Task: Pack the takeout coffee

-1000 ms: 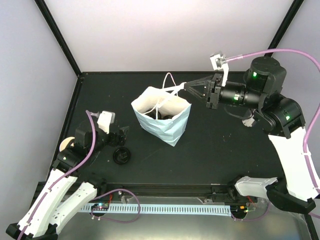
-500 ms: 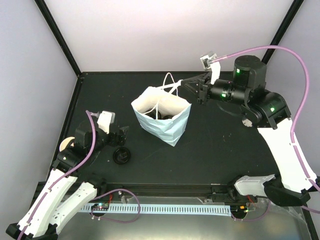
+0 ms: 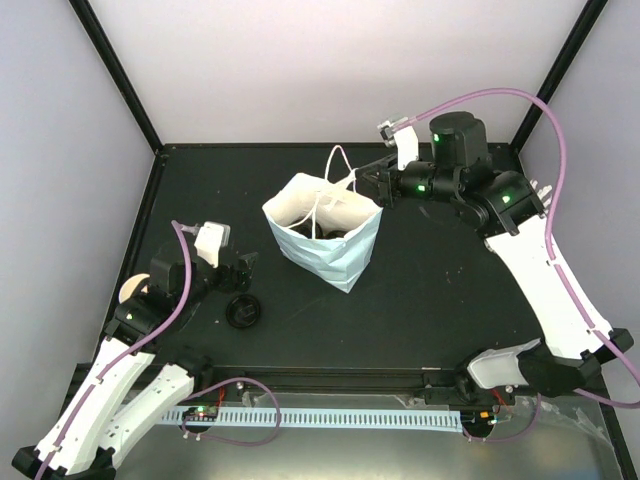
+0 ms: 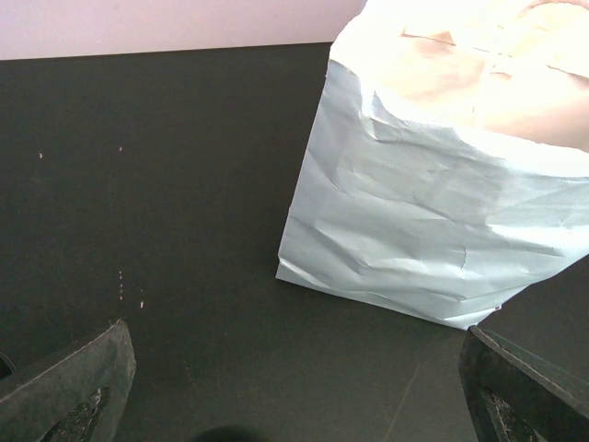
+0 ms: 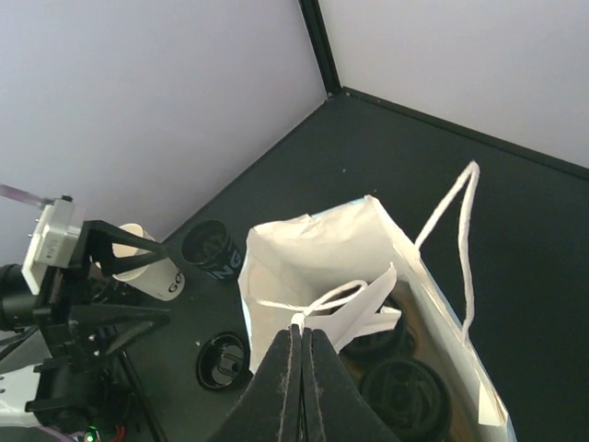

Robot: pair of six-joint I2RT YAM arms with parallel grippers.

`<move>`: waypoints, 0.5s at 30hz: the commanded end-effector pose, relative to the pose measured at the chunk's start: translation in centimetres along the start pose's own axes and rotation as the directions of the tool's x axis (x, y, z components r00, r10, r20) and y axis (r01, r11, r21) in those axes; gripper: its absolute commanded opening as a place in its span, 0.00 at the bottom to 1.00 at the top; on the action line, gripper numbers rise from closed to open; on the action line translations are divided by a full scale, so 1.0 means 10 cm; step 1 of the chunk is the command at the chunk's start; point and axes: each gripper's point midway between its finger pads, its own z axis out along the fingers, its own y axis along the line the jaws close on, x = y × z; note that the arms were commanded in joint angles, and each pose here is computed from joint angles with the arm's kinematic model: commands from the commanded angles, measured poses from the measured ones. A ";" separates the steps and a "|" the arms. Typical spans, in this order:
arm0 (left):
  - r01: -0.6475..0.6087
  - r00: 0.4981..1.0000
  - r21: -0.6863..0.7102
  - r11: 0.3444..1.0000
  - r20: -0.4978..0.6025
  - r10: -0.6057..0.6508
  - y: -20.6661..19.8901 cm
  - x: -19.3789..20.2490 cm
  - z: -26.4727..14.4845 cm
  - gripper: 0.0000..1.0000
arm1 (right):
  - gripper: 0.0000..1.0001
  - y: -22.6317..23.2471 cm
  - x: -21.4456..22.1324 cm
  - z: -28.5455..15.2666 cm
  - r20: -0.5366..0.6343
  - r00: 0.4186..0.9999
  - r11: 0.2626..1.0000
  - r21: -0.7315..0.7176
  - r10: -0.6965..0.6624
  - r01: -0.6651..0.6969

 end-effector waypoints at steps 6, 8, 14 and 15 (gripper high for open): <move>0.006 1.000 -0.014 1.000 0.019 -0.006 0.02 -0.05 0.01 0.99 | 0.02 -0.14 0.14 0.08 -0.053 0.999 0.998 0.060 -0.002 0.006; 0.007 1.000 -0.015 1.000 0.018 -0.007 0.03 -0.04 0.01 0.99 | 0.02 -0.15 0.16 0.08 -0.059 0.998 0.998 0.068 -0.001 0.005; 0.008 1.000 -0.015 1.000 0.017 -0.008 0.03 -0.04 0.01 0.99 | 0.03 -0.18 0.18 0.09 -0.066 0.998 0.997 0.080 0.003 0.003; 0.008 1.000 -0.015 1.000 0.017 -0.007 0.02 -0.04 0.01 0.99 | 0.03 -0.18 0.18 0.09 -0.066 0.998 0.997 0.080 0.002 0.003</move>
